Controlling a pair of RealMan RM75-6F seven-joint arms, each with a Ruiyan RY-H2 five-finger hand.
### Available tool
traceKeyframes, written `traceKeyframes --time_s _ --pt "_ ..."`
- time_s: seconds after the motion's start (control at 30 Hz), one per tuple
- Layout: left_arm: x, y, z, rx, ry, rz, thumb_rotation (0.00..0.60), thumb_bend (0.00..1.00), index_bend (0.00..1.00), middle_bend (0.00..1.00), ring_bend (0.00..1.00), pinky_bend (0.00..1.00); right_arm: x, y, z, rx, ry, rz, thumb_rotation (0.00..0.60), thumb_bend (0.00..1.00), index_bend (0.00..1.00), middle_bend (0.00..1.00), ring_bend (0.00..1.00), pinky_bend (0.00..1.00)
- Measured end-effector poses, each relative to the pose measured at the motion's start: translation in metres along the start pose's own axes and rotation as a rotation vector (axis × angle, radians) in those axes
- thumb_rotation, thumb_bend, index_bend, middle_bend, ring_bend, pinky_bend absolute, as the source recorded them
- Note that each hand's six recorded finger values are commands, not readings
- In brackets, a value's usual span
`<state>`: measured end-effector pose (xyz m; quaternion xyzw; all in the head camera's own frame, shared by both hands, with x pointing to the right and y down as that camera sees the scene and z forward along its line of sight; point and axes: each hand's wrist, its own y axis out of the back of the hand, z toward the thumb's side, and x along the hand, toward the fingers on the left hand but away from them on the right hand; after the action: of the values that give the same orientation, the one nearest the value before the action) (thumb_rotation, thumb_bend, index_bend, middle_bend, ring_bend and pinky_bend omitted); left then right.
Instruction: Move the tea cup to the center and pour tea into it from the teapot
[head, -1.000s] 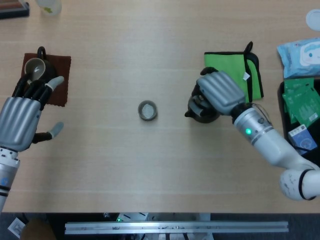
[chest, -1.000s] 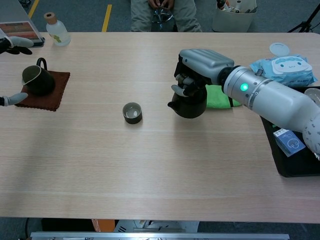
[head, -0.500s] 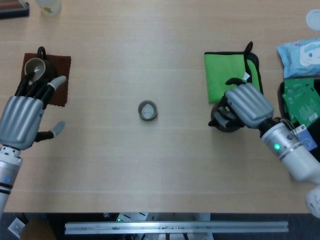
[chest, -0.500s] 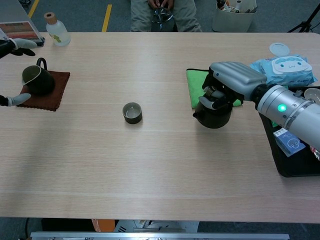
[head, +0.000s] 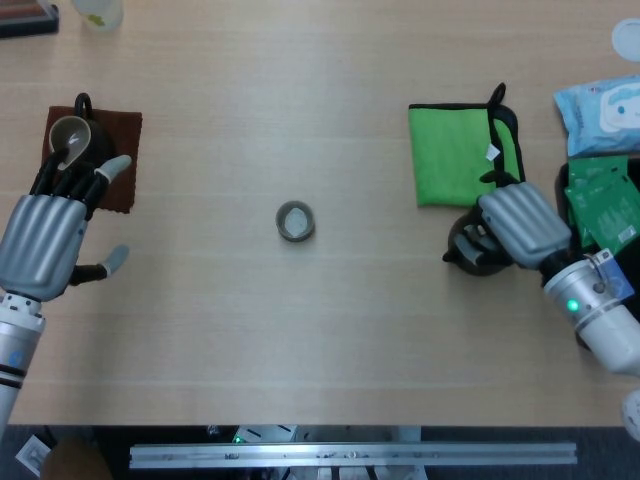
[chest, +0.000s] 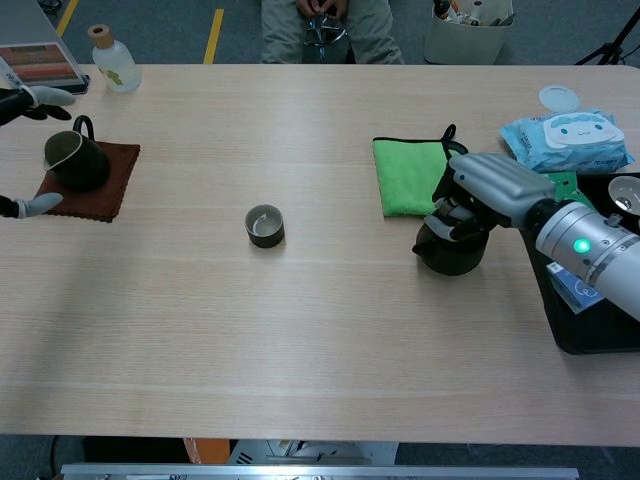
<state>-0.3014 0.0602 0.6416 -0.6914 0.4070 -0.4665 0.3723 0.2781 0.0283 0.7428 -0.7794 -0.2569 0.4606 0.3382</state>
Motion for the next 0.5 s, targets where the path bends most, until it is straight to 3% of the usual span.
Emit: traceKeyframes --time_s 0.5 --pt "0.004 -0.004 -0.002 -0.004 0.008 -0.013 0.6 0.25 0.1 0.2 0.17 0.07 -0.006 -0.018 -0.008 0.014 -0.018 0.021 0.6 0.39 0.94 0.89 0.81 0.19"
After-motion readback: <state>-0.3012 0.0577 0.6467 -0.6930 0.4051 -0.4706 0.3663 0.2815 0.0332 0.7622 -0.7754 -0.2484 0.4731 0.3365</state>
